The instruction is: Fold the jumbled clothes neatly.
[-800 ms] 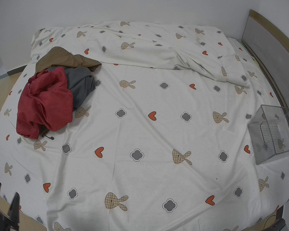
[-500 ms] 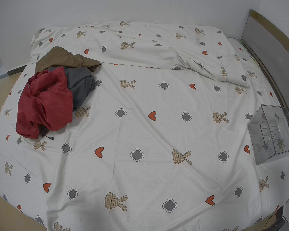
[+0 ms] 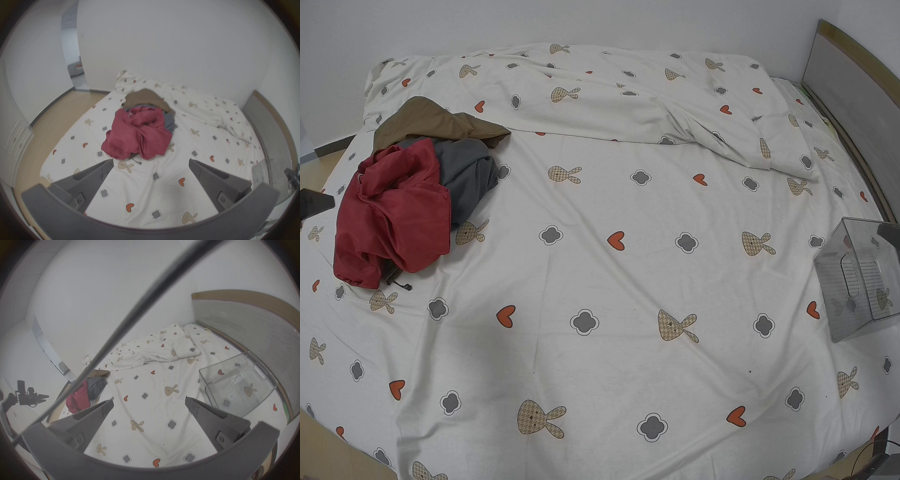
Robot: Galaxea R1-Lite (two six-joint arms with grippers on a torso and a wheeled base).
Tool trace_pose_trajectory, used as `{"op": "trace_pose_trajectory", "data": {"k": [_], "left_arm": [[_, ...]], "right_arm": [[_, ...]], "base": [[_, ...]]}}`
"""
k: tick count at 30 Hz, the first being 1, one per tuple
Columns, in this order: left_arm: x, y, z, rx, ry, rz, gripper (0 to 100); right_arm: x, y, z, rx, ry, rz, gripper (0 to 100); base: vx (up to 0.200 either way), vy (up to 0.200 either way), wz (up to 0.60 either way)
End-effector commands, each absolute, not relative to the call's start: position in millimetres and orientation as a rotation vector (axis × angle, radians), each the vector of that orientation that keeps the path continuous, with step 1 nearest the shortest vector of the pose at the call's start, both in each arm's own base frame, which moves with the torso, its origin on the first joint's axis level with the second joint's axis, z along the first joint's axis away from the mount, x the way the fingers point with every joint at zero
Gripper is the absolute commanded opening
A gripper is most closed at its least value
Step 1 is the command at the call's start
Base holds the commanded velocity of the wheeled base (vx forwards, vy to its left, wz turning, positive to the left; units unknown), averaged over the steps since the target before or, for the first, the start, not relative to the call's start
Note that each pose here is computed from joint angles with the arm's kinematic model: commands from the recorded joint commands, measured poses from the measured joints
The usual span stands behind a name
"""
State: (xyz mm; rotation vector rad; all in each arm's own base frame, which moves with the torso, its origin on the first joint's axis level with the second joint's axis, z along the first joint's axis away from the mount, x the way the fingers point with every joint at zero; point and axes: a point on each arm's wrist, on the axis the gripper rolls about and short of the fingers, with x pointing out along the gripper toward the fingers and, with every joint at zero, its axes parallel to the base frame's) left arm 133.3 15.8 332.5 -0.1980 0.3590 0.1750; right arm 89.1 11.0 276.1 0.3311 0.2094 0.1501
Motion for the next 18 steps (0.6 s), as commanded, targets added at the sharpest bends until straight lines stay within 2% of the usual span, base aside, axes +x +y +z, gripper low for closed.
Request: {"op": "trace_pose_trajectory", "data": {"k": [1, 12, 18], "left_arm": [[278, 74, 288, -0.293, 0.759, 0.360, 100], [317, 137, 260, -0.205, 0.681, 0.448, 100], [335, 152, 245, -0.204, 0.655, 0.461, 100]], "right_arm": [[146, 20, 263, 0.385, 0.362, 0.156, 100], [144, 25, 262, 0.380, 0.371, 0.191, 100], [145, 28, 262, 0.377, 0.377, 0.205, 100]], "base": [[0.000, 0.000, 0.00], [0.000, 0.000, 0.00], [0.000, 0.000, 0.00]]}}
